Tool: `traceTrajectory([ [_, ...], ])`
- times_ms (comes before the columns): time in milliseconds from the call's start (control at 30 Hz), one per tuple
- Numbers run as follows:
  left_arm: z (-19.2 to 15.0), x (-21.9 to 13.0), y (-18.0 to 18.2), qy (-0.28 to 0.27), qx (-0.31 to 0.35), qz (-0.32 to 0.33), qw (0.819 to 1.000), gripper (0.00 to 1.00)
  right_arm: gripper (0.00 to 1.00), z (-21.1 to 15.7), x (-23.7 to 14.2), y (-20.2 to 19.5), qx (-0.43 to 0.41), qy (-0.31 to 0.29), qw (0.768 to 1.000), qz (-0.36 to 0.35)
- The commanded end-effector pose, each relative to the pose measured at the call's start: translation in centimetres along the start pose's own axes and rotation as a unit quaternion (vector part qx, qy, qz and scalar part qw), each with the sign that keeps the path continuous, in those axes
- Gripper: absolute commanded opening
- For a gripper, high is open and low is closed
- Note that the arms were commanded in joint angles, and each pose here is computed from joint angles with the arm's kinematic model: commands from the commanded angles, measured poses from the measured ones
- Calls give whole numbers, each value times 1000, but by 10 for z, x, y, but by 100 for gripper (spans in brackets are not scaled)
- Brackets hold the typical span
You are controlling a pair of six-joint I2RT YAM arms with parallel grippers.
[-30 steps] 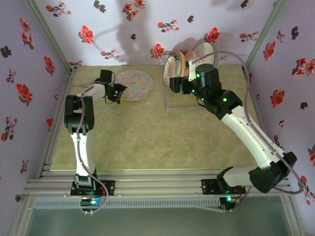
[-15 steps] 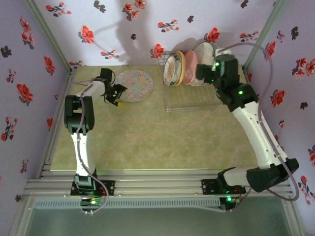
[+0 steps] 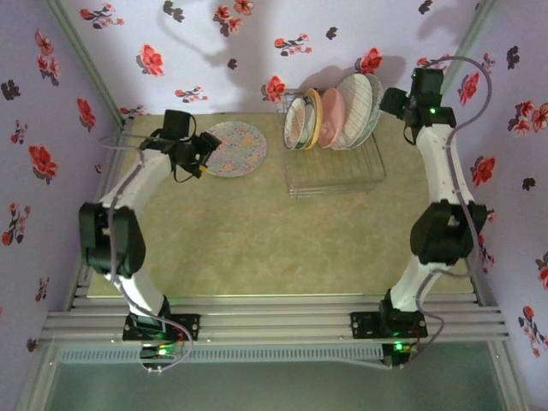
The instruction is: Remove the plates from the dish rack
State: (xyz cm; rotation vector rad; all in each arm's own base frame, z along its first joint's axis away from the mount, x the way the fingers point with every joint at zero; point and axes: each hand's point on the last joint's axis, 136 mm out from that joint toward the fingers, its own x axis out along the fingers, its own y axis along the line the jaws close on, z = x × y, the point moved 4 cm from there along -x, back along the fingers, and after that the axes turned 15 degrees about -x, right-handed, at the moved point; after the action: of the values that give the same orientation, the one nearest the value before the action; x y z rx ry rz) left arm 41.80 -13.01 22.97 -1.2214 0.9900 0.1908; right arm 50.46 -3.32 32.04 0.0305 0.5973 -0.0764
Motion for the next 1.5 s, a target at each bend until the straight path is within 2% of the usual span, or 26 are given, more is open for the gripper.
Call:
traceTrajectory([
  [0, -23, -47, -31, -23, 96, -83, 992, 73, 78, 19, 4, 8, 10, -17, 997, 74],
  [100, -54, -93, -59, -44, 182, -159, 969, 73, 76, 16, 23, 8, 10, -6, 996, 89],
  [167, -80, -124, -77, -56, 248, -215, 943, 73, 75, 11, 33, 9, 6, 2, 995, 99],
  [300, -133, -172, -99, -72, 365, -312, 874, 73, 72, 3, 53, 15, 1, 15, 992, 126],
  [400, -156, -190, -105, -82, 409, -341, 843, 74, 70, -3, 65, 15, -9, 19, 991, 135],
  [533, -164, -196, -109, -83, 421, -343, 836, 73, 63, -6, 75, 8, -2, 24, 991, 135],
  [800, -169, -198, -115, -81, 424, -345, 833, 73, 53, -13, 84, 10, -2, 31, 989, 148],
  [1167, -173, -199, -119, -77, 429, -347, 831, 74, 48, -14, 100, 19, -8, 24, 982, 185],
  [1467, -173, -200, -118, -77, 427, -344, 833, 74, 38, -12, 104, 22, -12, 21, 982, 188],
])
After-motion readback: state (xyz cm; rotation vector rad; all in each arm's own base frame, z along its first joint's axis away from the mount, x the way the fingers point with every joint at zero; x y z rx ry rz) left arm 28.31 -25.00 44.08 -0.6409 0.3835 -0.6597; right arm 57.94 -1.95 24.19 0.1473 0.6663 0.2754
